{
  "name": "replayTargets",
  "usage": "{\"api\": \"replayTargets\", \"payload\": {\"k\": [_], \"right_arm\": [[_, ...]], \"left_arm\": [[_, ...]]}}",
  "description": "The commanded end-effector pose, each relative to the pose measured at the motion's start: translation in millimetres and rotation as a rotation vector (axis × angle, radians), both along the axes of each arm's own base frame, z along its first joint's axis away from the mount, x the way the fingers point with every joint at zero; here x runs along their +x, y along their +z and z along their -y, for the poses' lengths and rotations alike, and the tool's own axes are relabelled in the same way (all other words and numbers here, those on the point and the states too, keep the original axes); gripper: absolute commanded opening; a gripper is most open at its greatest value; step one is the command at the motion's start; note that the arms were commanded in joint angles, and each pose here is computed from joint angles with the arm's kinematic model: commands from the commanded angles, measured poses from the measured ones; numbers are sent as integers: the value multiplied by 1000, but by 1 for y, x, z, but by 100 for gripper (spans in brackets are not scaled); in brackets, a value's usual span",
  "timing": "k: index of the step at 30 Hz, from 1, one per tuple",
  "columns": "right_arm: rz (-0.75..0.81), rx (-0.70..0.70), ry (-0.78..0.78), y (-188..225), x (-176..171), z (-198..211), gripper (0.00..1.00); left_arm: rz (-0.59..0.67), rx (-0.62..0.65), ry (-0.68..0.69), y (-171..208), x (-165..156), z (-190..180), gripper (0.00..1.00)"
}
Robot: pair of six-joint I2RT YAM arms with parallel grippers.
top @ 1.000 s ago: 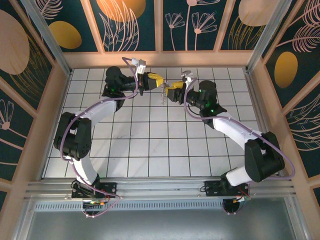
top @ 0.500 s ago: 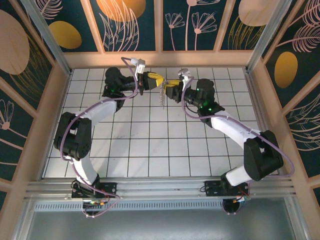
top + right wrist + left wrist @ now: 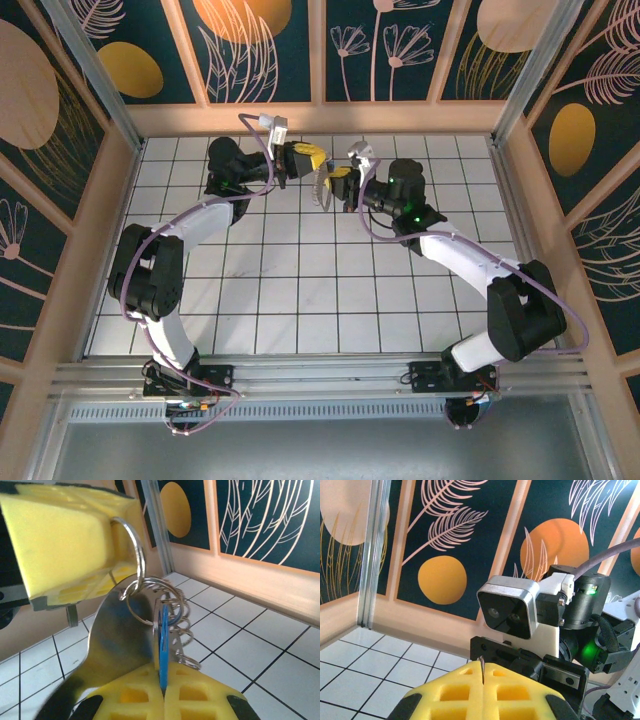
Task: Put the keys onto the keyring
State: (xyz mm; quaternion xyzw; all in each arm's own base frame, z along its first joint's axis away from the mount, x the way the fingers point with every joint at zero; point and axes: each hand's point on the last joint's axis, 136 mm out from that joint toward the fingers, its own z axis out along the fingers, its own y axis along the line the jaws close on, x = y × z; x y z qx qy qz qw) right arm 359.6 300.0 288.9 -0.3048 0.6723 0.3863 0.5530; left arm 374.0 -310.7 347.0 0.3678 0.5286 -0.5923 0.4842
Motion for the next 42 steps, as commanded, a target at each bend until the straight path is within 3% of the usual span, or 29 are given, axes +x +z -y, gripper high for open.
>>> {"api": "replayTargets", "payload": {"k": [1, 13, 16, 19, 29, 34, 42], "right_arm": [[21, -18, 57, 11, -11, -8, 0], [27, -50, 67, 12, -12, -10, 2], [24, -54, 36, 11, -10, -1, 31], [12, -39, -1, 9, -10, 17, 39], [40, 188, -90, 52, -16, 85, 43], [56, 312, -66, 83, -17, 86, 43], [44, 438, 112, 113, -25, 67, 48]], "left_arm": [[76, -50, 0, 21, -9, -1, 0], [72, -51, -9, 20, -9, 4, 0], [68, -59, 2, 22, -7, 4, 0], [54, -76, 15, 24, -5, 3, 0], [0, -159, -9, 28, -7, -1, 0], [-21, -197, -32, 31, -12, -3, 0], [-62, -239, -43, 33, -16, 0, 0]]}}
